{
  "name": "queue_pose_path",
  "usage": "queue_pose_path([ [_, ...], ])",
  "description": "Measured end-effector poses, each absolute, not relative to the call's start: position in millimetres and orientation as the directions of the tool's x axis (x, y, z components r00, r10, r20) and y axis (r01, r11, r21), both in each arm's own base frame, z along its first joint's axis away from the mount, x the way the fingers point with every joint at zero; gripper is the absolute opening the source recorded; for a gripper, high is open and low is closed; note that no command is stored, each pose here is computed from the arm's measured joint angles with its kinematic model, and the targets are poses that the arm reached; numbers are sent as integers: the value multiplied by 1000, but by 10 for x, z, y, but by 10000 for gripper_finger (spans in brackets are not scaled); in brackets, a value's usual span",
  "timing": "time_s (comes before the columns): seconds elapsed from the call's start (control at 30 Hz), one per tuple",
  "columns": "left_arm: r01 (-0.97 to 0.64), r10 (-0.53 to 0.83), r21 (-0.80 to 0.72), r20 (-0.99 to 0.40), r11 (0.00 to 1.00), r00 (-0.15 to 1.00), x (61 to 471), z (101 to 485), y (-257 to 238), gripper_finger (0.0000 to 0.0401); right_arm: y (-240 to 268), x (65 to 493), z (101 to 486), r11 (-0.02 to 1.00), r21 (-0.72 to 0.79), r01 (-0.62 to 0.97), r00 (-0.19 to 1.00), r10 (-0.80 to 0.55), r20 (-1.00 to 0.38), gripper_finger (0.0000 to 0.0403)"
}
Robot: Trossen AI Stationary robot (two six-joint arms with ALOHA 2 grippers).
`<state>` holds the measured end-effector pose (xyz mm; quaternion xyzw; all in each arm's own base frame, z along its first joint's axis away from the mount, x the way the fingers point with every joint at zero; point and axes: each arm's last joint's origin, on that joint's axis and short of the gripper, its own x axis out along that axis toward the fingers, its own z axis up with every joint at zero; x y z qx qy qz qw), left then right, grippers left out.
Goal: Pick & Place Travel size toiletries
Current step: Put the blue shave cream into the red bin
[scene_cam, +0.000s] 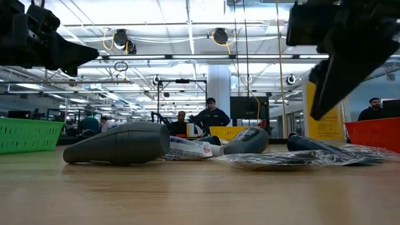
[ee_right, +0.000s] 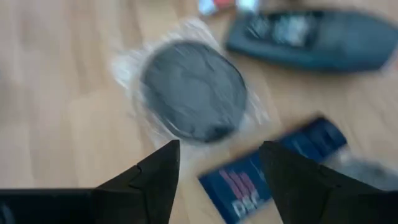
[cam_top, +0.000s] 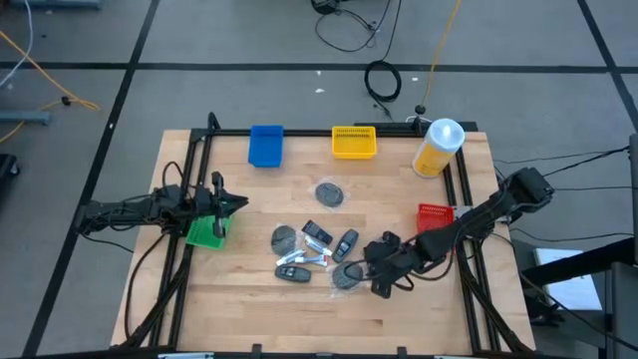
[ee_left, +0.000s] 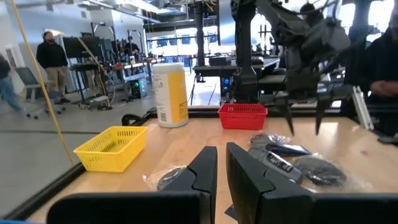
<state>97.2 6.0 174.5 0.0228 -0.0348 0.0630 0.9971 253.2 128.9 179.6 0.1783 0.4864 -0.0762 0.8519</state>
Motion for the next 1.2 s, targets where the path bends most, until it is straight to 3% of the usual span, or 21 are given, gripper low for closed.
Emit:
queue_pose_path([
  [0.2, -172, 171, 13, 71, 985, 983, 971, 1744, 74, 37, 1205, 2440, 1627, 905, 174, 389, 455, -24, -890, 268],
  [0.33, -224, 223, 9, 69, 975, 972, 968, 1742, 89, 37, 1145, 2454, 1568, 856, 195, 479, 510, -90, -856, 277],
  [0.57, -261, 260, 4, 69, 965, 963, 965, 1743, 100, 37, 1107, 2459, 1534, 844, 172, 508, 565, -176, -806, 248],
  [1.2, -271, 270, 4, 70, 963, 960, 964, 1744, 103, 37, 1131, 2571, 1202, 916, 101, 388, 539, -137, -831, 167],
])
